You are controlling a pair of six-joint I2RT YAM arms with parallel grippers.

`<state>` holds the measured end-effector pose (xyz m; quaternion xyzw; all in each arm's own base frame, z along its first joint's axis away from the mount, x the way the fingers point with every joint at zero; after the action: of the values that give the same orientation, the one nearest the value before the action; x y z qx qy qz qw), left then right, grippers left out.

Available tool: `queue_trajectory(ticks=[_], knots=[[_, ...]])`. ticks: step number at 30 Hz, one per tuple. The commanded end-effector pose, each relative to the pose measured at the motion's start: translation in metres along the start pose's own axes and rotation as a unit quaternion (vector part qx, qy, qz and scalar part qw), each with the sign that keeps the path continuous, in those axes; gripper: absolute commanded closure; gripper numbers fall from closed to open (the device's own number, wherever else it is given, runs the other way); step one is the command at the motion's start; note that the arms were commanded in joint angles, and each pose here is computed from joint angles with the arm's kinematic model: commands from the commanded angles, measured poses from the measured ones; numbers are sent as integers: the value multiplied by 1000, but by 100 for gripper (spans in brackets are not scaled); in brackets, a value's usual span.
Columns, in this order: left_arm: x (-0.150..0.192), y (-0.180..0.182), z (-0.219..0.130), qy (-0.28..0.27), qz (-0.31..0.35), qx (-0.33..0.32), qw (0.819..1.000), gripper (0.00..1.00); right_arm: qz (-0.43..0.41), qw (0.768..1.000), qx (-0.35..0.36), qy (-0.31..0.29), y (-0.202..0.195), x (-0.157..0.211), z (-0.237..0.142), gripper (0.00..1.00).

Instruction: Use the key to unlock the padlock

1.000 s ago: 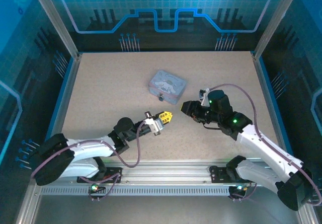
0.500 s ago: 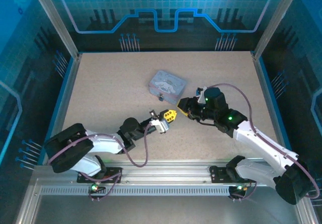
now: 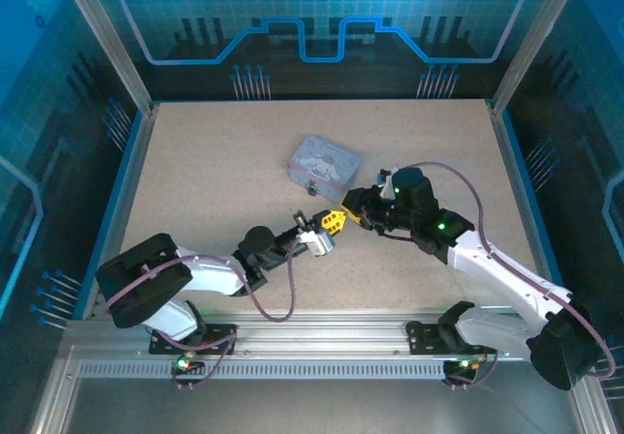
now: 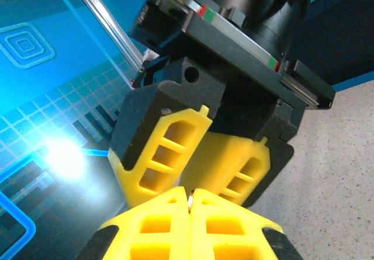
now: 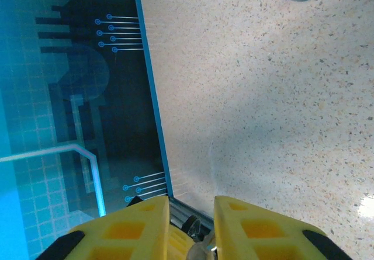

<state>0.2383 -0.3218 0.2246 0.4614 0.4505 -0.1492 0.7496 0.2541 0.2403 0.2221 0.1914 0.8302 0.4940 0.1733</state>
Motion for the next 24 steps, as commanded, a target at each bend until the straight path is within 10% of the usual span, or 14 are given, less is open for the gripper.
queue_trajectory(ticks=[1,16,24], knots=[[-11,5,6,-19,21,-14,999,100,-6,1000,-27,5,20,2,-4,77],[14,-25,4,23,70,11,997,100,-35,999,-26,-30,26,-4,-19,100],[18,-30,-3,35,60,10,998,55,-101,992,-32,-71,30,-16,-29,100]])
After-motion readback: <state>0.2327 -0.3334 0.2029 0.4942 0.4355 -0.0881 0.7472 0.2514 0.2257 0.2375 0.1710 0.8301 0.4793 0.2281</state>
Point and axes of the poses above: each hand's point on the last joint's axis, 136 mm out from that joint toward the fingers, its own z axis out along the fingers, its own y axis along the line the jaws close on, x = y × z, the point moved 1 cm from there along -z, back along the fingers, and after that the axes turned 1 degree about -z, right-handed, at the moved point
